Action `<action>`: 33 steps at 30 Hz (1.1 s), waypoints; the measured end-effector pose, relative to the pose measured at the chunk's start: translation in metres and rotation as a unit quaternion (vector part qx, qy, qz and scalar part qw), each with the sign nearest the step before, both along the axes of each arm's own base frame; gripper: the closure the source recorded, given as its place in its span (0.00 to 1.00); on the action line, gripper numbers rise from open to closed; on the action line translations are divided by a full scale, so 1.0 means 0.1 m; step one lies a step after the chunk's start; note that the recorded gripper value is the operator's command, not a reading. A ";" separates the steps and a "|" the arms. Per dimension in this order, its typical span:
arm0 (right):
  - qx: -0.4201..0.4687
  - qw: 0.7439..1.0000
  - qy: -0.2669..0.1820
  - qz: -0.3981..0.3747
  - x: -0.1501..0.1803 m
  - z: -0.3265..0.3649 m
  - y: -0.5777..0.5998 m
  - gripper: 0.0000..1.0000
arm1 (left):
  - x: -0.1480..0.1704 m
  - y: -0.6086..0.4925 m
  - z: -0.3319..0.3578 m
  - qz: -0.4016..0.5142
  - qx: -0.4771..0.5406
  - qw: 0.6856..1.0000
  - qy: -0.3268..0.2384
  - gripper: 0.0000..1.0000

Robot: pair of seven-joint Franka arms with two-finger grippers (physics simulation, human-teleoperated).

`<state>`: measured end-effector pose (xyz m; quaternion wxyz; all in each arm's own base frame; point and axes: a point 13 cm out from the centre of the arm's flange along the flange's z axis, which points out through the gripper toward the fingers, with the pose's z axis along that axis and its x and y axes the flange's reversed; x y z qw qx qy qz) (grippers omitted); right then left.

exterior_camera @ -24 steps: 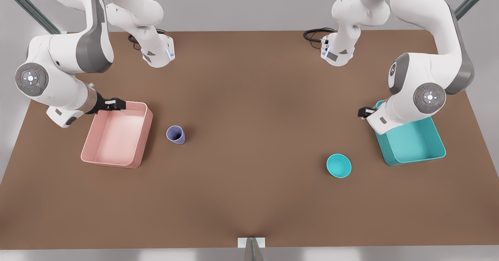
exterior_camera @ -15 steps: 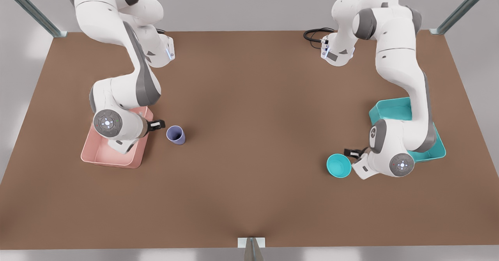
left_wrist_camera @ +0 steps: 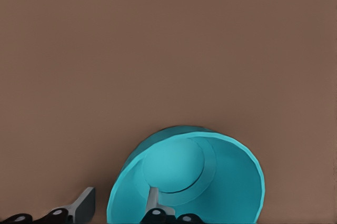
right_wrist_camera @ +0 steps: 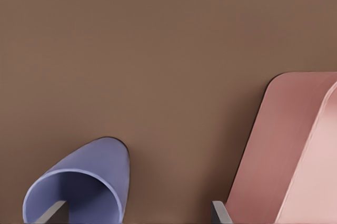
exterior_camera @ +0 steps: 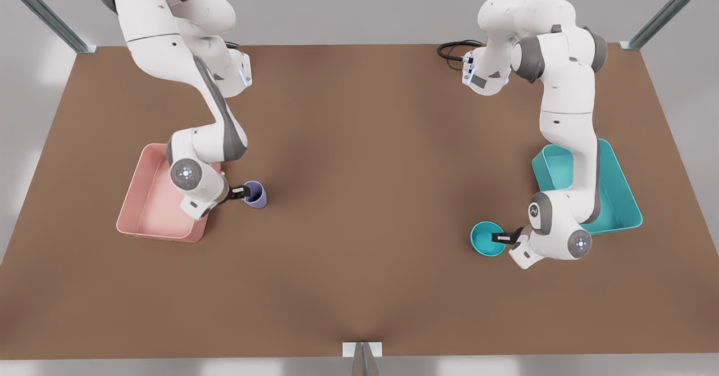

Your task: Put the bowls and cups in different boxes

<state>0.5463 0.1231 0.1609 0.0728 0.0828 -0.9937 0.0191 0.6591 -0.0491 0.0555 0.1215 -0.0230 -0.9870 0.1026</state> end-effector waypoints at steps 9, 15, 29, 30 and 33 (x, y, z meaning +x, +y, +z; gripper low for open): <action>-0.002 1.000 0.012 -0.010 -0.19 -0.46 -0.02 0.00 | 0.21 0.30 0.86 0.023 -0.005 0.999 -0.043 0.79; -0.005 1.000 0.025 -0.012 -0.30 -0.66 -0.01 0.33 | -0.65 2.99 2.13 0.170 0.087 0.981 -0.024 0.79; 0.014 0.996 -0.062 -0.054 0.63 0.83 -0.63 0.79 | -2.05 3.66 0.33 0.140 0.119 0.981 0.059 0.00; 0.011 0.995 -0.065 -0.072 0.69 0.99 -1.02 0.79 | -2.01 3.67 0.33 0.135 0.120 0.982 0.050 0.00; 0.000 0.993 -0.050 -0.103 0.73 1.07 -2.07 0.79 | -1.78 3.69 0.61 0.126 0.120 0.985 0.008 0.00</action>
